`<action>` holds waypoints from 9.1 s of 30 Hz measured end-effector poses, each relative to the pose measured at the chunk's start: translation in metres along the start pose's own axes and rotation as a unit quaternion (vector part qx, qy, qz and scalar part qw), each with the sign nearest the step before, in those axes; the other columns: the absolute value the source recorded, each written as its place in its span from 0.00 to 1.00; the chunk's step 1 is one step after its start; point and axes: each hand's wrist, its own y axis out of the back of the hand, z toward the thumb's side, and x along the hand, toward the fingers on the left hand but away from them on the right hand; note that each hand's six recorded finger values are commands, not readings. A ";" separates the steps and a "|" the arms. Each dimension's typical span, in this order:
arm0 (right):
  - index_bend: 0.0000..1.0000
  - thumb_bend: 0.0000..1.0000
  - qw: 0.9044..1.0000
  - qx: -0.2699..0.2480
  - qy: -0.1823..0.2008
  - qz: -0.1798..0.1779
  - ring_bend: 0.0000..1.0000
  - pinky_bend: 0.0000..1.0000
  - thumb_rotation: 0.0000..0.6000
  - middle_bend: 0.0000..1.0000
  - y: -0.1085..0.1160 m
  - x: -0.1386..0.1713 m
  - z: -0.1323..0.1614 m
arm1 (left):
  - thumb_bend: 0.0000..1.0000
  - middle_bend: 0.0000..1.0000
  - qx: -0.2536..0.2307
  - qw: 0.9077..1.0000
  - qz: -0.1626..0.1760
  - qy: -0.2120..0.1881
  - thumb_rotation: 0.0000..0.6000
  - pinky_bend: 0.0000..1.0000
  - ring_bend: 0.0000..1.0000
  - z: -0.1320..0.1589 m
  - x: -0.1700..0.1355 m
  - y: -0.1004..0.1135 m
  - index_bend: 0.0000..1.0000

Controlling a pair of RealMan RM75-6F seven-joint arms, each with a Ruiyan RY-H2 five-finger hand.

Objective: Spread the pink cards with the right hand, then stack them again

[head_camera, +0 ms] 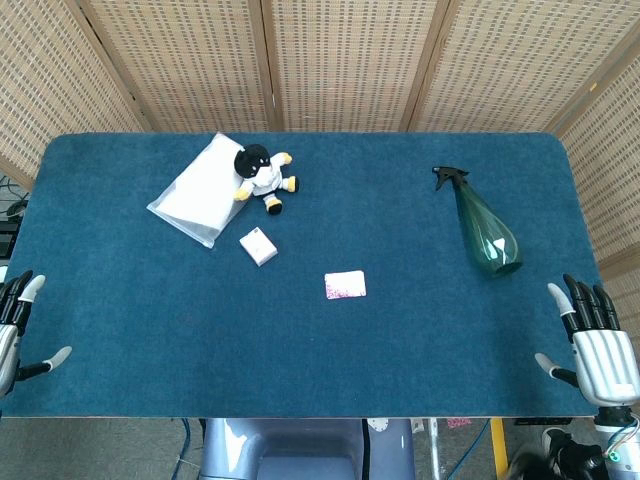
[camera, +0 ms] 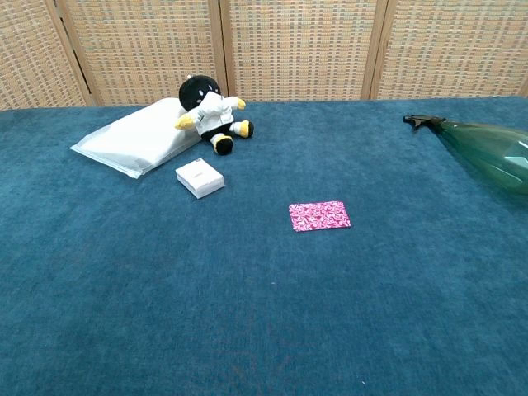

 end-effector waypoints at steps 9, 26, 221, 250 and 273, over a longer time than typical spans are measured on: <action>0.00 0.13 1.000 -0.008 0.003 0.026 0.00 0.00 1.00 0.00 -0.009 -0.004 -0.001 | 0.00 0.00 -0.001 1.000 0.001 0.001 1.00 0.00 0.00 0.000 0.000 0.000 0.00; 0.05 1.00 0.973 -0.024 0.191 0.127 0.00 0.00 1.00 0.00 -0.047 -0.089 0.095 | 0.00 0.00 0.004 1.000 -0.001 0.003 1.00 0.00 0.00 0.001 0.002 -0.001 0.00; 0.29 0.26 0.962 0.023 0.074 0.260 0.00 0.02 1.00 0.00 -0.165 -0.199 0.284 | 0.00 0.00 0.010 1.000 -0.026 0.013 1.00 0.00 0.00 0.000 0.008 -0.003 0.00; 0.49 0.31 0.959 0.049 0.088 0.263 0.00 0.02 1.00 0.00 -0.184 -0.195 0.295 | 0.00 0.00 0.006 1.000 -0.022 0.010 1.00 0.00 0.00 -0.001 0.007 -0.003 0.00; 0.54 0.40 0.963 0.039 0.087 0.254 0.00 0.02 1.00 0.00 -0.181 -0.198 0.294 | 0.00 0.00 0.005 1.000 -0.022 0.010 1.00 0.00 0.00 -0.001 0.007 -0.003 0.00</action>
